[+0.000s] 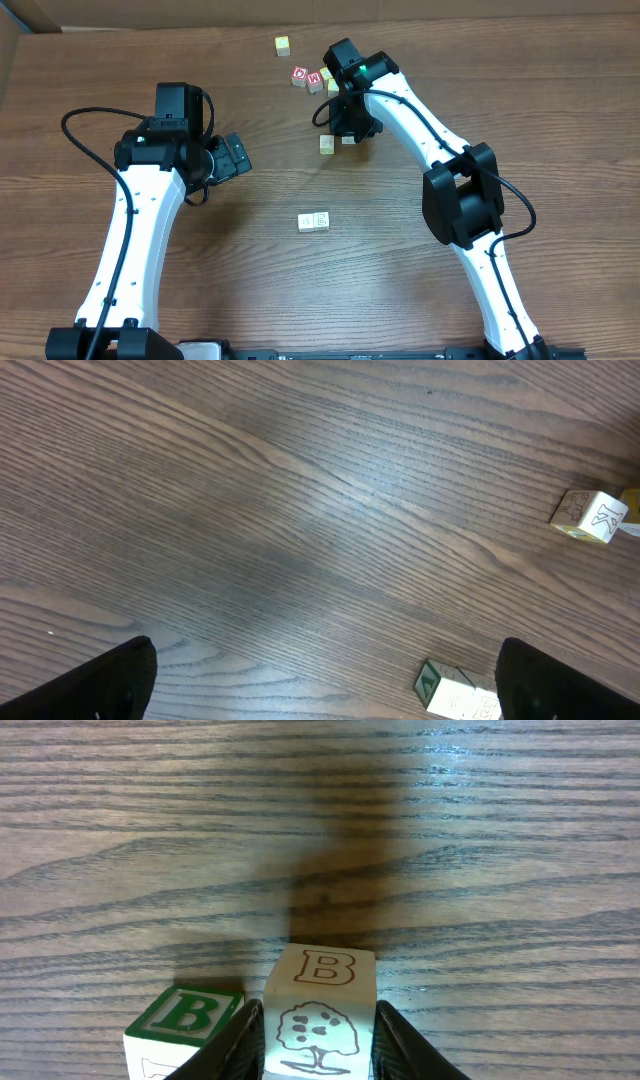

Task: Flip 4 blocks

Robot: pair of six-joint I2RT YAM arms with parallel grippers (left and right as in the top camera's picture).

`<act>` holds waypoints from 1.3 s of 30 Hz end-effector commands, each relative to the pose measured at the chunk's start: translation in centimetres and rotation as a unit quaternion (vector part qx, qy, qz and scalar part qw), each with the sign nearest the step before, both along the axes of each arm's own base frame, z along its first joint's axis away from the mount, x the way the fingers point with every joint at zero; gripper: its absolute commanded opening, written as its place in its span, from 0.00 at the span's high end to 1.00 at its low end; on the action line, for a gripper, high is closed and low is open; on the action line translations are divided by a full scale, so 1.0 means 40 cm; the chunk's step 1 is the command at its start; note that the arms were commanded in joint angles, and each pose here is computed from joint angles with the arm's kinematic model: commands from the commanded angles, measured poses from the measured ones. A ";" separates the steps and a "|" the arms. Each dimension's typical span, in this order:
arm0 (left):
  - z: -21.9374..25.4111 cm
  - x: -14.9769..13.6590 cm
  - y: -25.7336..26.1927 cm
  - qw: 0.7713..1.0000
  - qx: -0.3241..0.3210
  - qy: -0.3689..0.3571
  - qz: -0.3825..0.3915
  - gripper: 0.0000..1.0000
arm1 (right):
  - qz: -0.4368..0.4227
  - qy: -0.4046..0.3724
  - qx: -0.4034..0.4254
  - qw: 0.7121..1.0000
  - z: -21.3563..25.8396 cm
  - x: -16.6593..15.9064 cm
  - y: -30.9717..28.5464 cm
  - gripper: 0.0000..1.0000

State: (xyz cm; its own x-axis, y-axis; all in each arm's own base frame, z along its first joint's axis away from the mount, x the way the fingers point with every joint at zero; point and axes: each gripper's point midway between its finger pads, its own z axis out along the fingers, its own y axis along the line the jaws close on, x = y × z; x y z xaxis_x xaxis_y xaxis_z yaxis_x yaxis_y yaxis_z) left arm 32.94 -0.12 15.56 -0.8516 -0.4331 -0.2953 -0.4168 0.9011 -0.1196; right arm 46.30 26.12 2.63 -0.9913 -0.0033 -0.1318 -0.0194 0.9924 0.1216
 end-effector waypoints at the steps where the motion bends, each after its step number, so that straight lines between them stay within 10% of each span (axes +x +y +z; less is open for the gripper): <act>1: 0.009 0.006 0.004 1.000 0.002 -0.006 0.000 0.00 | -0.003 0.002 -0.006 1.000 -0.008 0.000 -0.006 0.65; 17: 0.009 0.006 0.004 1.000 0.002 -0.006 0.000 0.00 | -0.035 0.018 -0.003 0.999 0.246 -0.109 -0.060 0.69; 39: 0.009 0.006 0.004 1.000 0.002 -0.006 0.000 0.00 | 0.015 0.147 -0.085 0.985 0.188 -0.417 0.067 0.72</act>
State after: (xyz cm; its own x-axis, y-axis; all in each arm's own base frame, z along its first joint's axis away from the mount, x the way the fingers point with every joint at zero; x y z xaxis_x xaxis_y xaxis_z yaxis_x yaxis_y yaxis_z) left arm 32.95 -0.12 15.56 -0.8515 -0.4331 -0.2956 -0.4167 0.9011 -0.1197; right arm 30.46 28.61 9.90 -0.9858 -0.0534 0.1595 -0.0601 0.9975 -0.0370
